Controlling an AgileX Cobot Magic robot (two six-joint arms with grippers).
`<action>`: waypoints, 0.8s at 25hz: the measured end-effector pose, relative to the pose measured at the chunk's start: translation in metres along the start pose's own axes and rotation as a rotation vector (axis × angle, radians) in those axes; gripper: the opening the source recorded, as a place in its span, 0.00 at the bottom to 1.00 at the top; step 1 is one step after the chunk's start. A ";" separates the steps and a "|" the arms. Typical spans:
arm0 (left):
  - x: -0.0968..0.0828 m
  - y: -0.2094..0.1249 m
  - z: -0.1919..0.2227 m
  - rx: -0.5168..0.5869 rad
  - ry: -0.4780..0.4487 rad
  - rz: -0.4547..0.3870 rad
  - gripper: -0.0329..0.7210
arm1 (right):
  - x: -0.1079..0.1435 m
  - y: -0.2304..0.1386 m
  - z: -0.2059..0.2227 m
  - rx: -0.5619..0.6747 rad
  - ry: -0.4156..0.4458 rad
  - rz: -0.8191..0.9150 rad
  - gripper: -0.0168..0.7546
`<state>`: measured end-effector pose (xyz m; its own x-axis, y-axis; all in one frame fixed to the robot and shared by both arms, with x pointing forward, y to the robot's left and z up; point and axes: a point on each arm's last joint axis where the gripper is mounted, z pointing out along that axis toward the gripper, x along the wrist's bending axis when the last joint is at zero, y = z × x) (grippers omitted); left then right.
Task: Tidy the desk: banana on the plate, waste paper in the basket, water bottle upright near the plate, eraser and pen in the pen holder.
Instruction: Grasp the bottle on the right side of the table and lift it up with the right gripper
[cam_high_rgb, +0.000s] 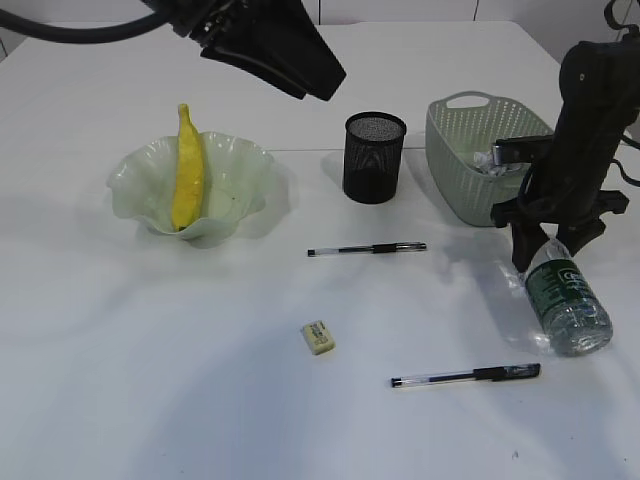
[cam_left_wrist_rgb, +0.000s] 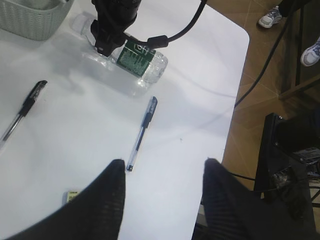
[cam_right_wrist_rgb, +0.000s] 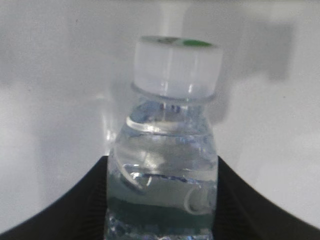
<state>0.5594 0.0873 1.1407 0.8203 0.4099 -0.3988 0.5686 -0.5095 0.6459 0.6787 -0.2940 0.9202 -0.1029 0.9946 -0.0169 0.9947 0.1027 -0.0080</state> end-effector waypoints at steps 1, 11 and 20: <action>0.000 0.000 0.000 0.000 0.000 0.000 0.52 | 0.000 0.000 -0.001 0.002 0.002 0.001 0.52; 0.000 0.000 0.000 0.000 0.000 0.000 0.51 | 0.001 -0.004 -0.001 0.047 0.013 0.007 0.52; 0.000 0.000 0.000 0.001 -0.001 0.000 0.51 | 0.001 -0.004 -0.001 0.047 0.012 0.037 0.52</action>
<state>0.5593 0.0874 1.1407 0.8204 0.4093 -0.3993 0.5686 -0.5103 0.6451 0.6745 -0.2932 0.9208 -0.0653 0.9978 -0.0060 0.9964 0.0649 -0.0546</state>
